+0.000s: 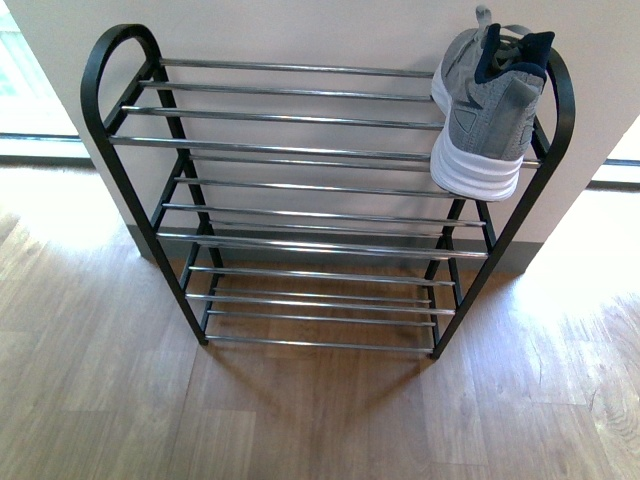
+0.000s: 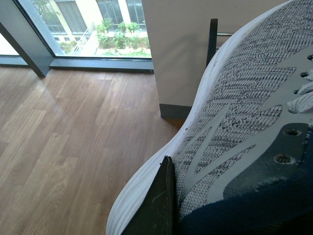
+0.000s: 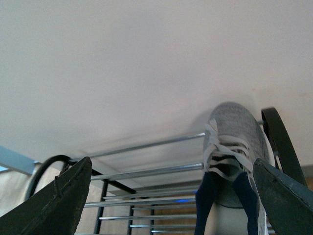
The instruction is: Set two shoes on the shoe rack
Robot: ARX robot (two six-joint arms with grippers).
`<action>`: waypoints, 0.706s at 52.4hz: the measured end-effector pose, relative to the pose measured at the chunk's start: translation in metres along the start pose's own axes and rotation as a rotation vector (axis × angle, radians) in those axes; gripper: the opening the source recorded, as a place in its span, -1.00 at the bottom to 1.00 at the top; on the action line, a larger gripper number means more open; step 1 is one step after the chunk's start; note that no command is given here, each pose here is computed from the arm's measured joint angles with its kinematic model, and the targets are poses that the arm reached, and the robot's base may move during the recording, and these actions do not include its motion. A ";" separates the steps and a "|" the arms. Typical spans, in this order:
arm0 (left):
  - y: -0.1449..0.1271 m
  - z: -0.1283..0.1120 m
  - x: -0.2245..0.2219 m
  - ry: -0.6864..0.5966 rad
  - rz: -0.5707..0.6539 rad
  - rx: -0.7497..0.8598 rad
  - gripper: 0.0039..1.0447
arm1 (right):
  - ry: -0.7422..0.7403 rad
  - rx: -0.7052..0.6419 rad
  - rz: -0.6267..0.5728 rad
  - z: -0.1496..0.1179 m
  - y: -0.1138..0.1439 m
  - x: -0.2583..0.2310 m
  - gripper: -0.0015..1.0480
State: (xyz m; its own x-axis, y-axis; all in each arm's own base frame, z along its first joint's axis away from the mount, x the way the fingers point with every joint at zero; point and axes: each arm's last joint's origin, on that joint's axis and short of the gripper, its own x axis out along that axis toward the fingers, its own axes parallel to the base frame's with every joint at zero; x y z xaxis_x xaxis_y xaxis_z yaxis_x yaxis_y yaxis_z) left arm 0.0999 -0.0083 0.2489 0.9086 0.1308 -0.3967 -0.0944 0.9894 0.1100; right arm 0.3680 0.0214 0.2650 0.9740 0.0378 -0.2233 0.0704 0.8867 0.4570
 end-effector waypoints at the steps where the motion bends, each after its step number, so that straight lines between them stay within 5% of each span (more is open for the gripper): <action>1: 0.000 0.000 0.000 0.000 0.000 0.000 -0.98 | -0.005 -0.001 0.012 0.001 -0.001 -0.002 0.82; 13: 0.000 0.000 0.000 0.000 0.000 0.000 -0.98 | -0.144 -0.161 0.167 0.012 -0.026 -0.041 0.82; 24: 0.000 0.000 0.000 0.000 0.000 0.000 -0.98 | -0.252 -0.288 0.119 -0.005 -0.073 -0.067 0.82; 31: 0.000 0.000 0.000 0.000 0.000 0.000 -0.98 | -0.253 -0.295 0.104 -0.010 -0.081 -0.071 0.82; 37: 0.000 0.000 0.000 0.000 -0.002 0.000 -0.98 | -0.236 -0.378 0.027 -0.016 -0.080 -0.078 0.56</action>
State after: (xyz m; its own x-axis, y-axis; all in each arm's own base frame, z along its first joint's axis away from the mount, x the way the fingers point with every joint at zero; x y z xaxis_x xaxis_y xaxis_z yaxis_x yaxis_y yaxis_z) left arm 0.0999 -0.0084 0.2489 0.9088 0.1289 -0.3969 -0.0927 0.9897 0.1092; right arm 0.2833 -0.0446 0.2319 1.0000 -0.0038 0.0070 0.0031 0.9946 0.1033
